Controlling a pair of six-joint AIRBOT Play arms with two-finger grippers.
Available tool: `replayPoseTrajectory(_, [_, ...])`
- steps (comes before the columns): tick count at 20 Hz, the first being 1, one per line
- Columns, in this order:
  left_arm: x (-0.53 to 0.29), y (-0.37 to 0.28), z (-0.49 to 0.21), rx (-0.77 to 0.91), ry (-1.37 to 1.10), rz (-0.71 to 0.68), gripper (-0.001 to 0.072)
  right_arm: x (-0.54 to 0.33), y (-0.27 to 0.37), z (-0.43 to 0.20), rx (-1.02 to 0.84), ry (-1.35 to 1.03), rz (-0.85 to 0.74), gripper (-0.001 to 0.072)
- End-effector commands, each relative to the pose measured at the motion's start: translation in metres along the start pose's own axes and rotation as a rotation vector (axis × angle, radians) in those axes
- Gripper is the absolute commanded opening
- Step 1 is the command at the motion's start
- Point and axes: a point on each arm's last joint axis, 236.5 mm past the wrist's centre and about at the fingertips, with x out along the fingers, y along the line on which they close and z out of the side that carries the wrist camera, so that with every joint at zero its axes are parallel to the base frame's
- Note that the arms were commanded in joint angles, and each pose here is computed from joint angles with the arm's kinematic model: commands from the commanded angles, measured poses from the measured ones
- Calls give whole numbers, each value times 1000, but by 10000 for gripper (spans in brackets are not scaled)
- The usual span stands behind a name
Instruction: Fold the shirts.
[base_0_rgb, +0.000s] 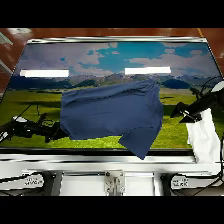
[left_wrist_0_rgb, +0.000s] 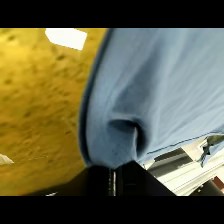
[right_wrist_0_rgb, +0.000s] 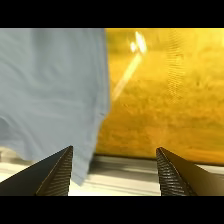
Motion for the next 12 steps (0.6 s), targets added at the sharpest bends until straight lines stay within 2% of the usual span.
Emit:
replayPoseTrajectory(1, [-6,-7,-2,85,-3,-12,37,38,3,-21,17,63,71,639])
replayPoseTrajectory(3, [-11,-14,-9,152,15,-27,37,55,10,-16,45,23,123,639])
replayPoseTrajectory(8, [-21,-22,-7,184,-9,-31,37,81,14,-6,118,-53,180,634])
replayPoseTrajectory(9, [-23,-24,-5,189,-13,-32,37,82,14,-3,124,-69,182,584])
replayPoseTrajectory(10, [-25,-26,-3,195,-17,-33,37,82,15,1,128,-86,187,566])
replayPoseTrajectory(12, [-29,-30,2,199,-32,-39,37,83,17,4,126,-96,188,567])
